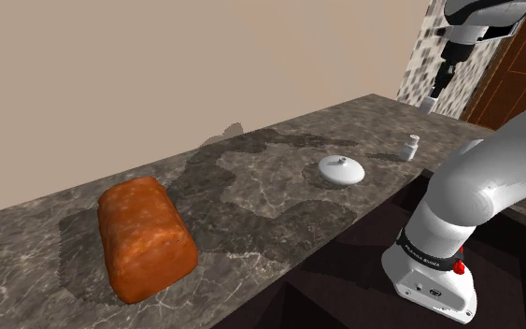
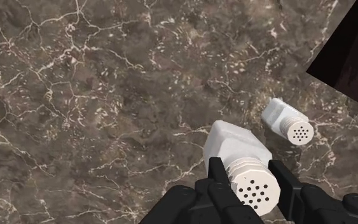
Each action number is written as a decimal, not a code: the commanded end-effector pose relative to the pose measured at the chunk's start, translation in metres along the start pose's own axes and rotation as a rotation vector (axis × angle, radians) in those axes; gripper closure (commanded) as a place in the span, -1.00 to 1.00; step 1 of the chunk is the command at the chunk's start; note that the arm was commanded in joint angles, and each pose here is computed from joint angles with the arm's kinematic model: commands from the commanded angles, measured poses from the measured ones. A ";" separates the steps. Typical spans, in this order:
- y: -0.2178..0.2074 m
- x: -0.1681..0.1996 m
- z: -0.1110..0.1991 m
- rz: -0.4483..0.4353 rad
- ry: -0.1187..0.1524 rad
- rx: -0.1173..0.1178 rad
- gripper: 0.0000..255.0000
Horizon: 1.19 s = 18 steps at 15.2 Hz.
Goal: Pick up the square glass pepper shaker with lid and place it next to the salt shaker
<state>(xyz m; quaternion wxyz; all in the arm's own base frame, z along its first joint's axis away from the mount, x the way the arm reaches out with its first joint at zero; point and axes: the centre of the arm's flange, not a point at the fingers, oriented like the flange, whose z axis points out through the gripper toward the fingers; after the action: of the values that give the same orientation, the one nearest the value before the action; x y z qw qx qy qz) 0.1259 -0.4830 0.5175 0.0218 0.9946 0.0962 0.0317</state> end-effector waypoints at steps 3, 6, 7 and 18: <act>-0.001 -0.001 0.020 -0.001 0.000 0.000 1.00; -0.001 -0.002 0.036 -0.001 0.000 0.000 1.00; -0.002 -0.003 0.041 -0.001 0.000 0.000 1.00; -0.005 -0.006 0.099 -0.001 0.000 0.000 1.00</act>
<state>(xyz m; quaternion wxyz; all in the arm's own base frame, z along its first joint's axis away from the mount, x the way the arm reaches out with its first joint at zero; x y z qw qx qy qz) 0.1265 -0.4837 0.4235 0.0217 0.9946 0.0966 0.0315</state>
